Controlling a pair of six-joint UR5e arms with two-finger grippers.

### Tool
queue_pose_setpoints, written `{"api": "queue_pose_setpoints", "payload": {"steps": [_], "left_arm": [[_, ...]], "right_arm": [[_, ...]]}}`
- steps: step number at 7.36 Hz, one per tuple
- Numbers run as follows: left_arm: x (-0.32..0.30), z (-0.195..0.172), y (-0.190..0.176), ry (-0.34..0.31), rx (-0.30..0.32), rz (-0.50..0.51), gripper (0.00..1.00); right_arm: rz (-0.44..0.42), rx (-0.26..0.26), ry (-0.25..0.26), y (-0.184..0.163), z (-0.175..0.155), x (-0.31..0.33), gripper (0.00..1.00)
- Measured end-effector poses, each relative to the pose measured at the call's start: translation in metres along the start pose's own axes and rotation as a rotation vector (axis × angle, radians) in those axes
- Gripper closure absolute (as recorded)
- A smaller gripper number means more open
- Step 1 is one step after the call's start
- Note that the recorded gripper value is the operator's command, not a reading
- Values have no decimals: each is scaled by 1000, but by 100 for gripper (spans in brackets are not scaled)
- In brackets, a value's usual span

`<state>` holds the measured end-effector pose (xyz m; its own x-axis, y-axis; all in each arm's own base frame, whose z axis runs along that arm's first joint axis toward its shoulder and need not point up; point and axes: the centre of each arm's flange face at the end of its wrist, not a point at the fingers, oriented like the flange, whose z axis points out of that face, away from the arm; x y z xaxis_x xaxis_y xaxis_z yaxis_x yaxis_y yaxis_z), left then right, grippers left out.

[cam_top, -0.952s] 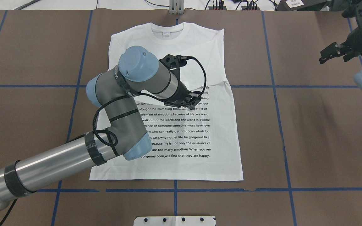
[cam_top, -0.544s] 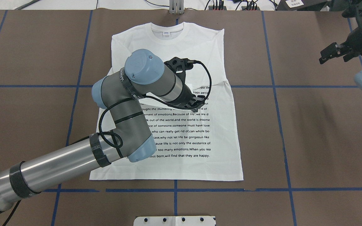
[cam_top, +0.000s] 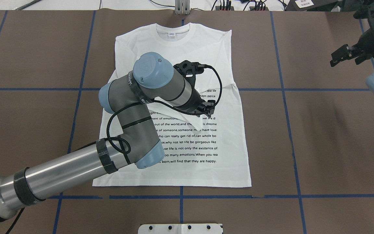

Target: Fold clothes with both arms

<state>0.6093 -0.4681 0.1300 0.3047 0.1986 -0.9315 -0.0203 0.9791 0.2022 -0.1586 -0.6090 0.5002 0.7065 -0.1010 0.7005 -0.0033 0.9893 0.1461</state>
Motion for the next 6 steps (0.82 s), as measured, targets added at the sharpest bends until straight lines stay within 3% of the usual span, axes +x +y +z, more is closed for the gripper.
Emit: {"api": "queue_pose_setpoints", "payload": {"steps": [3,6], "left_arm": [[-16,0,-2,-23,0,19,0],[-109,-30,-37,-116,44,112,0]], "right_arm": [[45,4,-21,-10,3,-44,0],[68,20,-39,-20,10,-123,0]]}}
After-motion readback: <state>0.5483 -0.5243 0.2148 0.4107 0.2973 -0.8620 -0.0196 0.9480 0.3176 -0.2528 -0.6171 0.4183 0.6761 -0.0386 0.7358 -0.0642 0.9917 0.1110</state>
